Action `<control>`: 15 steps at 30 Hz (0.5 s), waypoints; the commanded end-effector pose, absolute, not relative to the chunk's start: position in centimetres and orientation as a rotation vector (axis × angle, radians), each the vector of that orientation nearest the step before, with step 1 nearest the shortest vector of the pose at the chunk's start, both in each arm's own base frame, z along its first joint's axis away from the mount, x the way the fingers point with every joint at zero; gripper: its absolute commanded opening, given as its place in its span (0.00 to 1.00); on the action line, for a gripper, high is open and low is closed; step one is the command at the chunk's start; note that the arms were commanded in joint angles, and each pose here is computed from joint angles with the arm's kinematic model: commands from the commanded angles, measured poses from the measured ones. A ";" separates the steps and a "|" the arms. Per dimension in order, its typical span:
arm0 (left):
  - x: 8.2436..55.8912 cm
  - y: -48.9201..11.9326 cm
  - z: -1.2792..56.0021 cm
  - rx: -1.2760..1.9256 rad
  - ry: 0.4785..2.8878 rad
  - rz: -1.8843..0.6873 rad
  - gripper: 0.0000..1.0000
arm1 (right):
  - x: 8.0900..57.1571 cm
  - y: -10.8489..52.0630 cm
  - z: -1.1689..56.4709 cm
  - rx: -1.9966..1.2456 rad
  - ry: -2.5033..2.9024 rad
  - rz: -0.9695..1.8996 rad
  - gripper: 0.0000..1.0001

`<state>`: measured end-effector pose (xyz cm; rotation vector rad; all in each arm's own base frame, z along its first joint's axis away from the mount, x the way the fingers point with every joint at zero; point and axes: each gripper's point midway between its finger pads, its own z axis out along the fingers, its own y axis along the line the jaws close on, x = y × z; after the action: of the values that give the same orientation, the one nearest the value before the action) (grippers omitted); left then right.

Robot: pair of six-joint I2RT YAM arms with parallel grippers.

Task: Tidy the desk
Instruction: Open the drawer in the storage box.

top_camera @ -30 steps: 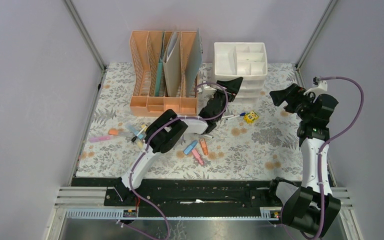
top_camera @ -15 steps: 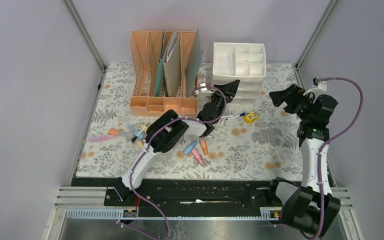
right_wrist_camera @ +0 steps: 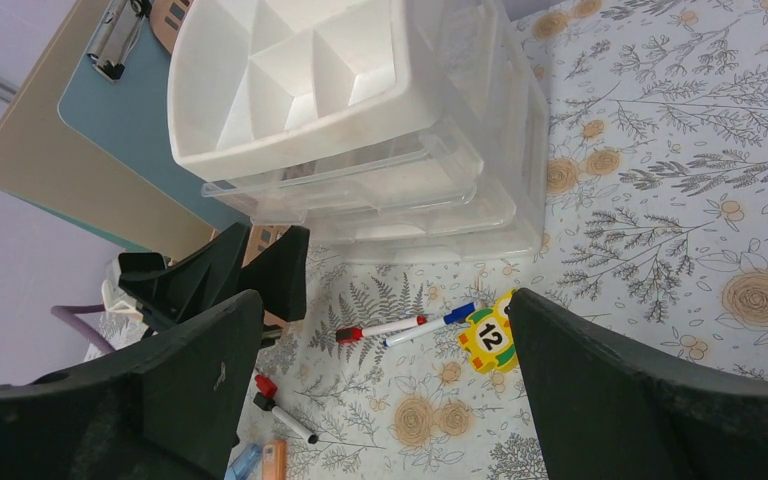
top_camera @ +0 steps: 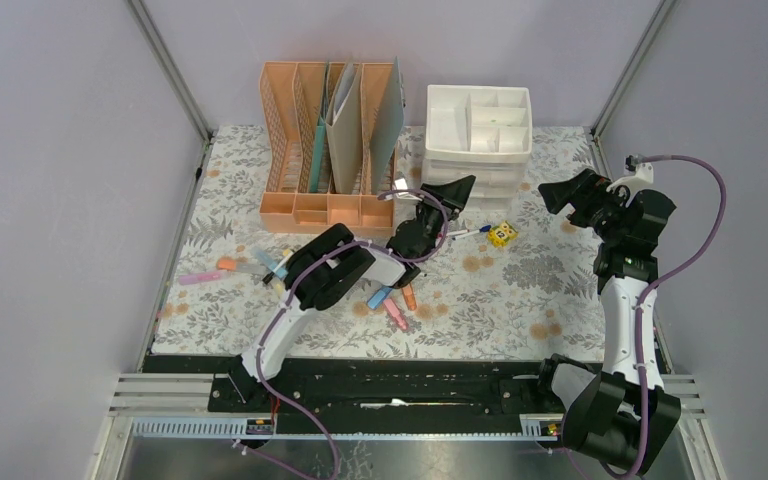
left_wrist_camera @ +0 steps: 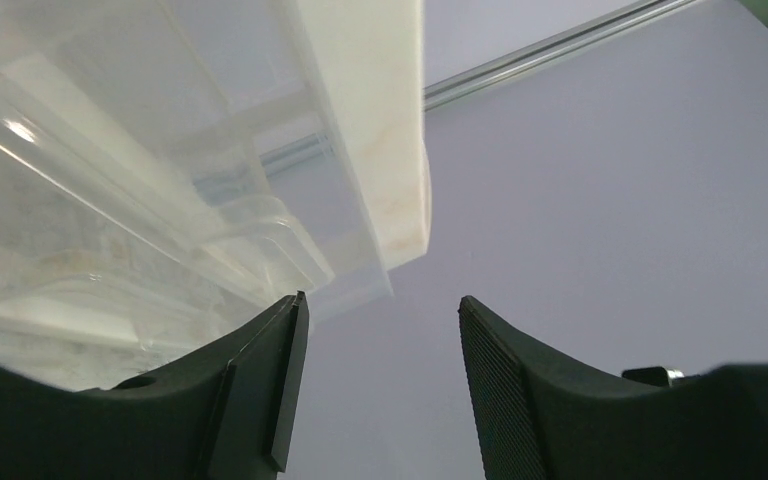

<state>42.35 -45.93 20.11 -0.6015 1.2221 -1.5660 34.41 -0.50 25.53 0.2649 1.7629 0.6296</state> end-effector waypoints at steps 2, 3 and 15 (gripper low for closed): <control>38.9 -44.2 27.9 -0.540 1.010 -1.696 0.61 | 34.7 -0.7 26.5 0.232 1.724 0.618 1.00; 38.8 -44.2 27.9 -0.538 1.013 -1.693 0.61 | 34.7 -0.7 26.5 0.231 1.724 0.616 1.00; 41.1 -44.1 25.6 -0.660 1.108 -1.645 0.78 | 34.8 -0.8 26.3 0.235 1.728 0.617 1.00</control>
<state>40.91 -45.48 21.50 -0.6051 1.2116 -1.5929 34.46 -0.58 25.31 0.2698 1.7673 0.6298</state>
